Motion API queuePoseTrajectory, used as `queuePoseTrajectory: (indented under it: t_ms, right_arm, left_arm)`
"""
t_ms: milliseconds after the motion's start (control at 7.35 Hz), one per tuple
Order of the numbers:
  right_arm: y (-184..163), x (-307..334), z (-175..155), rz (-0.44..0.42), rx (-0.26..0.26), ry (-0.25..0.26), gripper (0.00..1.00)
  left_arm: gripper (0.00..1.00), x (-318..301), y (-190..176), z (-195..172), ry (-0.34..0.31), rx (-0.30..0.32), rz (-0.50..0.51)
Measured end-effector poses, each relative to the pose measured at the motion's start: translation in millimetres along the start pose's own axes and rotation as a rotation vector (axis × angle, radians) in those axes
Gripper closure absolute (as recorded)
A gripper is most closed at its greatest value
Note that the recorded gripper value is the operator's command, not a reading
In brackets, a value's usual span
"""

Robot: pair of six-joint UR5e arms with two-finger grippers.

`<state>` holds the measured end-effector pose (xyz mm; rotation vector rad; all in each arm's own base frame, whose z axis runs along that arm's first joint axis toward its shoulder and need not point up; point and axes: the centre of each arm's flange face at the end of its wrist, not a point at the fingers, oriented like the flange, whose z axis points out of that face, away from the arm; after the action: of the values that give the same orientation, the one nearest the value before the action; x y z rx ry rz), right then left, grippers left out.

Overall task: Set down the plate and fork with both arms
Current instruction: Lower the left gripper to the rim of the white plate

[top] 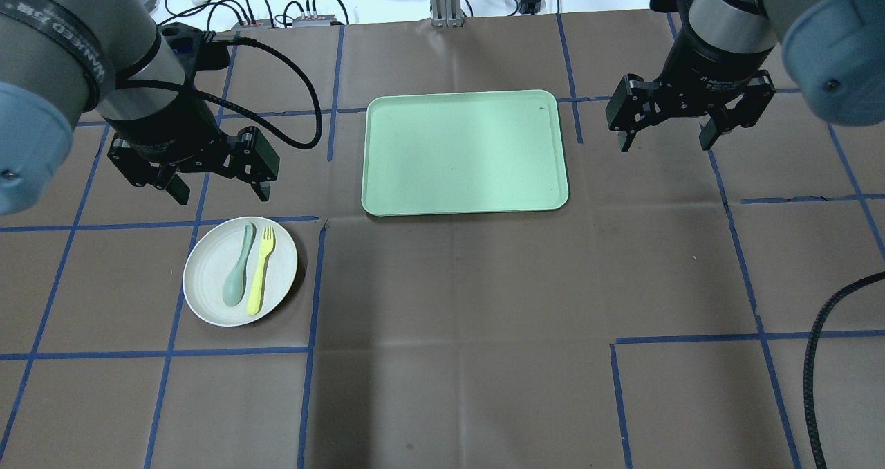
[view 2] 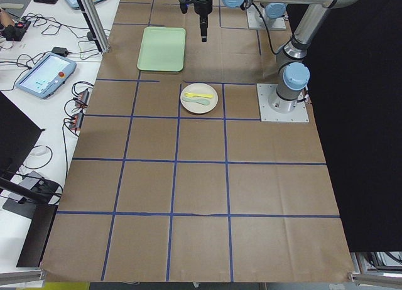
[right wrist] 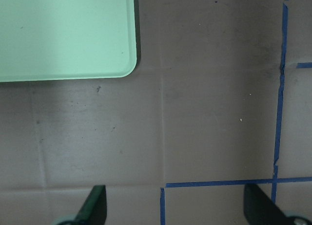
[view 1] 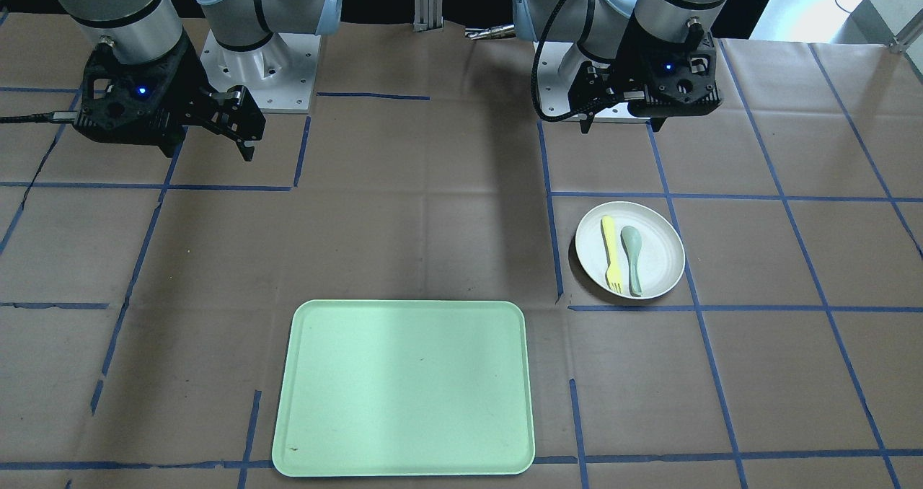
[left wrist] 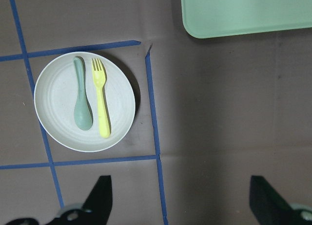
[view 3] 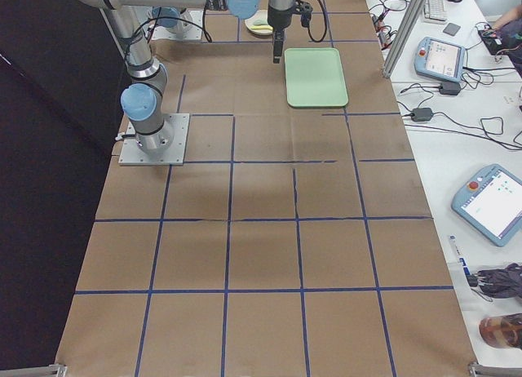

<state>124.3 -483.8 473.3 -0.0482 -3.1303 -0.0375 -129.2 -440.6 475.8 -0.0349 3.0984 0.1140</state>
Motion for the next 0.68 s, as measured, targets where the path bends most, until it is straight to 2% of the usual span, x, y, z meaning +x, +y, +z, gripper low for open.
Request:
queuePoseTrajectory:
  t_ms: [680]
  right_arm:
    - [-0.3,-0.6,0.6,0.000,-0.001,0.000,0.00]
  left_arm:
    - [0.00,-2.8,-13.0,2.6,-0.009,-0.010,-0.004]
